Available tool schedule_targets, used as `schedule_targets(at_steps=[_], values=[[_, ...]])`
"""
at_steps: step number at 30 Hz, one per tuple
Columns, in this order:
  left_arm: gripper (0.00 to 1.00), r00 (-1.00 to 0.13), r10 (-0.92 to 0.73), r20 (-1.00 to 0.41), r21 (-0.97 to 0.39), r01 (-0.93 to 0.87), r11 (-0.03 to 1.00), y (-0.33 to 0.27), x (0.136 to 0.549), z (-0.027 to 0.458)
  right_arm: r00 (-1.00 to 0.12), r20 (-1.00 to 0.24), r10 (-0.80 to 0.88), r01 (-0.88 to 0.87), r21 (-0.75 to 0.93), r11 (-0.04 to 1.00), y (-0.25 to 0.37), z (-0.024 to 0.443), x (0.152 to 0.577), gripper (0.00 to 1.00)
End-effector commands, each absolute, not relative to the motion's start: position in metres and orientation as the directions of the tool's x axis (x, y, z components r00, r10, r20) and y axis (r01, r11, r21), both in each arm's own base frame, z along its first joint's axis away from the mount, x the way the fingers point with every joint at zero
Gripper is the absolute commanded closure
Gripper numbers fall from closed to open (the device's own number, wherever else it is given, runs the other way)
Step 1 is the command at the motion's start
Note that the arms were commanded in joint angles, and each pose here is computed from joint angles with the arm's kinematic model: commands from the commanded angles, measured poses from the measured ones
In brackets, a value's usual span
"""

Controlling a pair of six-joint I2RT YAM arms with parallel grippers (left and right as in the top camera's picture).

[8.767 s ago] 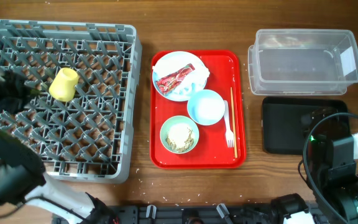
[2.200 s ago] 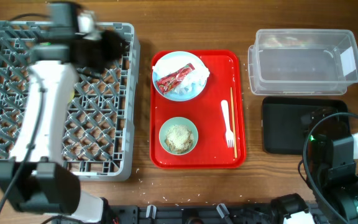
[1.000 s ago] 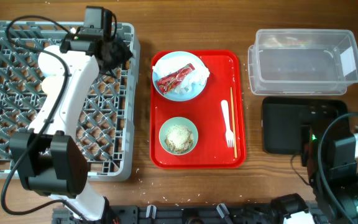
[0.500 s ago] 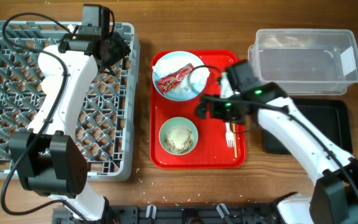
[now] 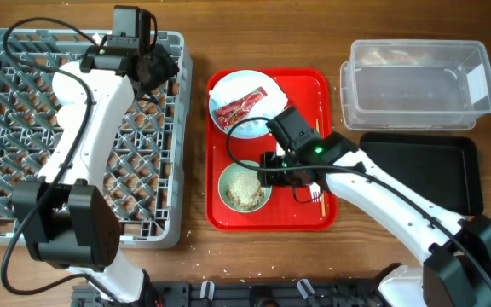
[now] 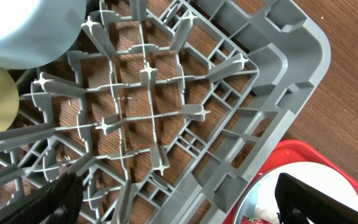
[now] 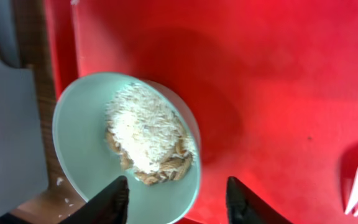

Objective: Sort waste into correct bins and load items into the dishwasher rack
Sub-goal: 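Grasp the green rice bowl rim with the right gripper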

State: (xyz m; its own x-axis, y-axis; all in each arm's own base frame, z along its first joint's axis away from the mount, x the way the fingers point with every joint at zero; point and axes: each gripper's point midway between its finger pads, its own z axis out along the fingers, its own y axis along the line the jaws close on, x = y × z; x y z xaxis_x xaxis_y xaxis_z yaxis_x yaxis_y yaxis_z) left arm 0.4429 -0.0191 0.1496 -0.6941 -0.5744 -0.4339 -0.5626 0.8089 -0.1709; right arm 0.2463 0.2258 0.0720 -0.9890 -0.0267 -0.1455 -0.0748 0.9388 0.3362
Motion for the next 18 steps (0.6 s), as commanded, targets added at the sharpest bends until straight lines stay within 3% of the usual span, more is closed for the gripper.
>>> schedule_targets(at_steps=[1, 13, 15, 18], values=[[0.00, -0.680, -0.583, -0.445, -0.168, -0.576, 0.800, -0.016, 0.444, 0.151, -0.992, -0.127, 0.005, -0.035, 0.307, 0.951, 0.220, 0.060, 0.244, 0.54], [0.00, -0.680, -0.583, -0.445, -0.167, -0.576, 0.800, -0.016, 0.444, 0.151, -0.997, -0.067, 0.036, 0.016, 0.280, 0.960, 0.213, 0.030, 0.233, 0.56], [0.00, -0.681, -0.582, -0.445, -0.167, -0.575, 0.801, -0.016, 0.444, 0.151, -0.998, -0.033, 0.052, 0.042, 0.258, 0.965, 0.211, 0.019, 0.231, 0.71], [0.00, -0.680, -0.583, -0.445, -0.167, -0.576, 0.800, -0.016, 0.444, 0.151, -0.997, -0.045, 0.058, 0.046, 0.234, 0.971, 0.206, 0.017, 0.234, 0.80]])
